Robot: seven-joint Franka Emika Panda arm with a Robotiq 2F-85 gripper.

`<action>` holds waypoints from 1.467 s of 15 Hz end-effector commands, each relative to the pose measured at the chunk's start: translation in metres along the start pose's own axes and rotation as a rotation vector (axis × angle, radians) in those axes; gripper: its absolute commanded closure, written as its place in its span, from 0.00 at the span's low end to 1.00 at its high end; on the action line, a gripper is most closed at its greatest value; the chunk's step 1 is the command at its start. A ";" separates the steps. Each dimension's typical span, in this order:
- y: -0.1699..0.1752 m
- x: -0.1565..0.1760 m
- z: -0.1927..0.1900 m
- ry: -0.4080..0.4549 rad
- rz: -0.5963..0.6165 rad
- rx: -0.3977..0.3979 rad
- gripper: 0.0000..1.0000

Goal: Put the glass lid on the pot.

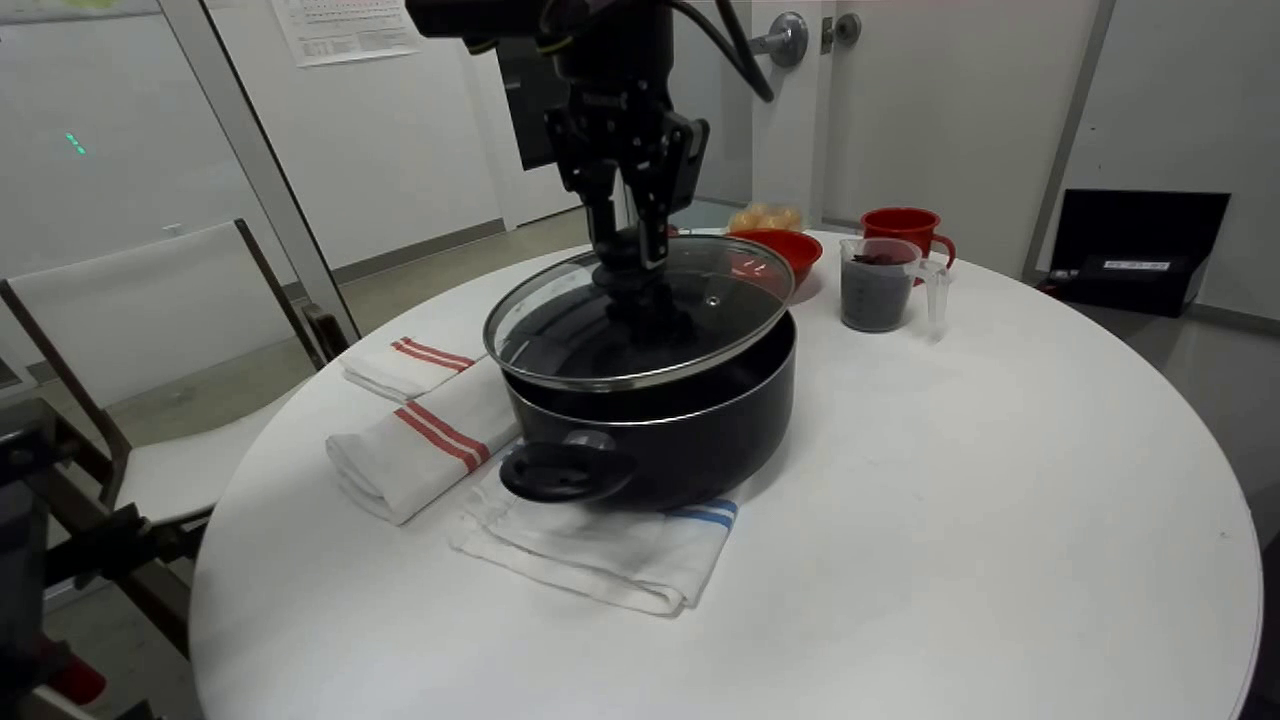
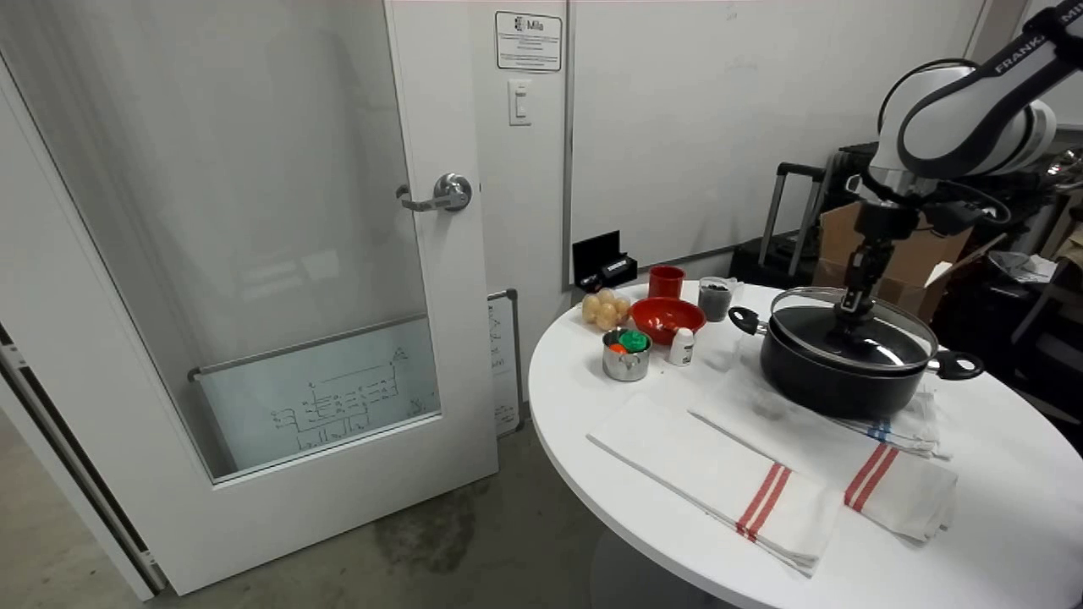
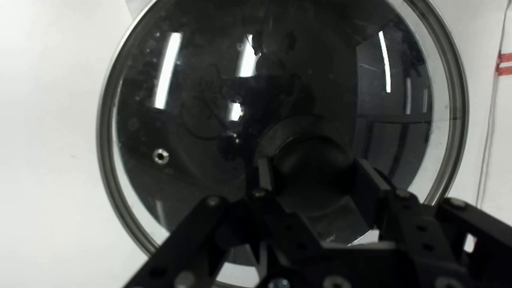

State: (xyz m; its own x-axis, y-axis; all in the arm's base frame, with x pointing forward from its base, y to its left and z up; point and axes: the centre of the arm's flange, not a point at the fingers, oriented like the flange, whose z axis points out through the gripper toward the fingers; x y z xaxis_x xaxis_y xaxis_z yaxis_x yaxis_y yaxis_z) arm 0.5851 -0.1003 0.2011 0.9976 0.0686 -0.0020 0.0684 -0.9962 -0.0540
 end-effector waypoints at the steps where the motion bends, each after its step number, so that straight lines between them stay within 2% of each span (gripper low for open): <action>1: 0.001 0.005 -0.004 0.023 0.021 -0.004 0.75; 22: 0.008 0.019 0.010 0.015 0.024 0.002 0.75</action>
State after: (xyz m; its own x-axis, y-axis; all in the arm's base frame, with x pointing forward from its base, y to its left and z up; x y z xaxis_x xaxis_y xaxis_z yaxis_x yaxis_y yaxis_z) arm 0.5959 -0.1032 0.1851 0.9978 0.0664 -0.0088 0.0658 -0.9962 -0.0565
